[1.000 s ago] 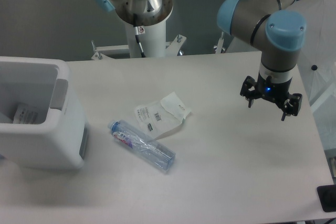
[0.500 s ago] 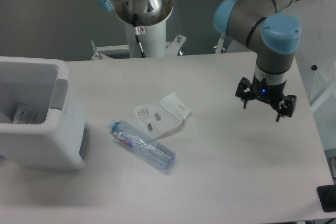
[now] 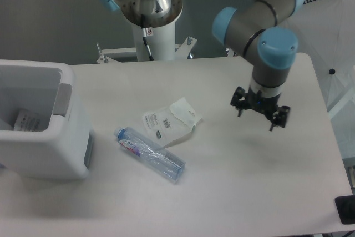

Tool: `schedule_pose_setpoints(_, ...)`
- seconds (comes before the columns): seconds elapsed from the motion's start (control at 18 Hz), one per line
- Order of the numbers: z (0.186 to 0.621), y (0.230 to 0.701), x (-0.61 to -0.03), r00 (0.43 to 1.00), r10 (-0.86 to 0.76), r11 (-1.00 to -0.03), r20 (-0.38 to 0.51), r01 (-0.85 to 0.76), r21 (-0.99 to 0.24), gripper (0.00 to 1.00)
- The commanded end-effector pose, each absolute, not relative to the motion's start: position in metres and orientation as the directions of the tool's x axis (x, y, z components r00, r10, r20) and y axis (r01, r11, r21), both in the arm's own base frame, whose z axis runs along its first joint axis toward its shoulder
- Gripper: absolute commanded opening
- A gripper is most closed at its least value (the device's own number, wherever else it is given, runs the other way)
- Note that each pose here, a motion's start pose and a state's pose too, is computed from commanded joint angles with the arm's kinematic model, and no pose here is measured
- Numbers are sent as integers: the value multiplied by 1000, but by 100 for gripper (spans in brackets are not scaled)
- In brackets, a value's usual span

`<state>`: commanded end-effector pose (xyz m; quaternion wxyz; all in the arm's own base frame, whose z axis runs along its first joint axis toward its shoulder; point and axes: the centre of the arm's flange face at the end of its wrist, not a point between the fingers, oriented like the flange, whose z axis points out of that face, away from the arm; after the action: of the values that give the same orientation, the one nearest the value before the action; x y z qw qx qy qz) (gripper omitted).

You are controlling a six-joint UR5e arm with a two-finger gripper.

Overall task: Place the trash in the trash can
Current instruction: 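Move the gripper down over the crumpled white paper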

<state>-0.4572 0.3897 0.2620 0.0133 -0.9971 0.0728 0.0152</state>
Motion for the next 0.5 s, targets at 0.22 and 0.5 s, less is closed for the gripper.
schedule_pose_setpoints(0.22, 236, 413, -416, 979, -201, -980, 23, -201, 3, 100)
schedule_pose_setpoints(0.5, 215, 414, -384, 973, -214, -976, 80, -217, 26, 100)
